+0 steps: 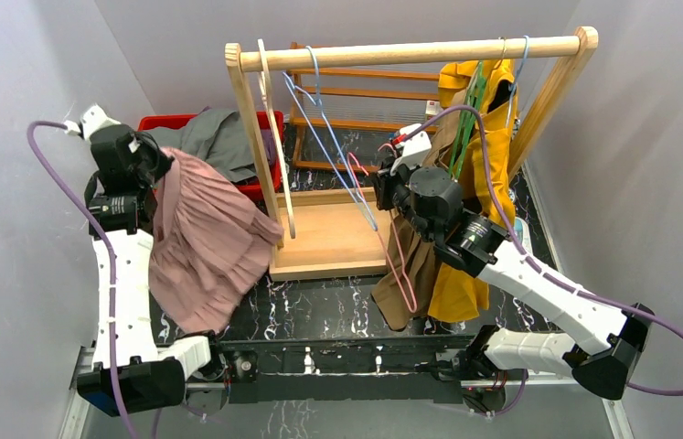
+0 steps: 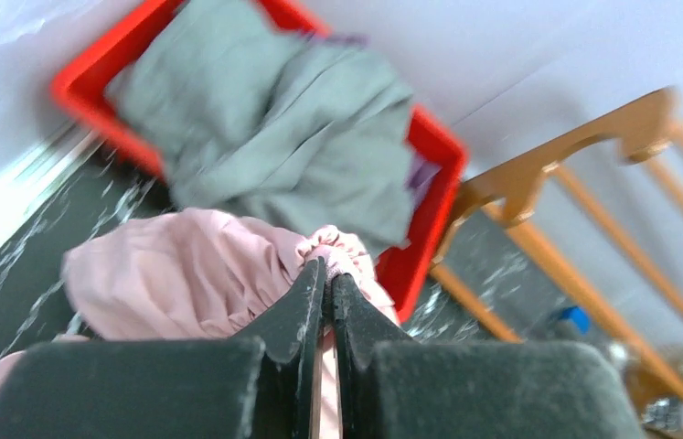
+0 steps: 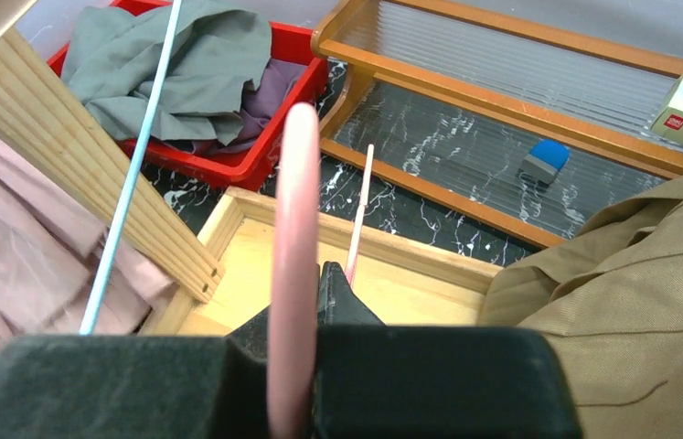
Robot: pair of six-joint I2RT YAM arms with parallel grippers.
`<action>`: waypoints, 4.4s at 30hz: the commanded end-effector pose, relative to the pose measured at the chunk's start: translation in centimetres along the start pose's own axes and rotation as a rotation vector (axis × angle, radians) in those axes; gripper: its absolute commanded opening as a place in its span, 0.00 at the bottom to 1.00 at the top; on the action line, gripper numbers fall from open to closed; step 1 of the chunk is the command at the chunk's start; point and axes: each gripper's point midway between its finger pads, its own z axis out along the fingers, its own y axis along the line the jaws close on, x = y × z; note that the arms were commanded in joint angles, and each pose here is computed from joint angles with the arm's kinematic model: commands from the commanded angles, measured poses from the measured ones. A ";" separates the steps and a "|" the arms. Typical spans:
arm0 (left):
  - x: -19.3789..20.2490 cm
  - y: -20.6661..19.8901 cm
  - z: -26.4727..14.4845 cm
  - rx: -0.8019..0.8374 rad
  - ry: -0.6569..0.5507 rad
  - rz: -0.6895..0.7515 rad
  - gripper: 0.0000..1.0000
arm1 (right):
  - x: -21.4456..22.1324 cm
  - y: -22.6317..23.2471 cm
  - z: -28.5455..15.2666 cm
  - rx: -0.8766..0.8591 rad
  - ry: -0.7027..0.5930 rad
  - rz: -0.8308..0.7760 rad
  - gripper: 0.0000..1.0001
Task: Remove the skirt from the hanger
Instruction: Place the skirt in the bin.
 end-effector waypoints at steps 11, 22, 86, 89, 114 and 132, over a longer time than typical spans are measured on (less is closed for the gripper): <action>-19.3 -17.9 -4.5 0.694 -0.501 0.045 0.00 | -3.9 -0.6 -1.5 0.020 -0.094 0.065 0.00; -26.0 -25.1 -3.9 0.957 -0.718 0.134 0.00 | -5.1 -1.0 -1.2 0.068 -0.109 0.096 0.00; -2.6 -3.4 22.9 0.210 0.124 0.127 0.92 | -6.8 -1.6 -3.0 0.072 -0.133 0.121 0.00; -4.1 -4.0 20.3 0.219 0.106 0.123 0.98 | -6.5 -1.6 -3.1 0.068 -0.132 0.120 0.01; 12.8 -2.5 15.4 0.153 0.386 0.266 0.40 | -6.8 -1.9 -4.9 0.043 -0.150 0.157 0.02; 16.9 2.5 22.8 -0.003 0.480 0.258 0.40 | -8.1 -1.5 -4.3 0.047 -0.133 0.110 0.02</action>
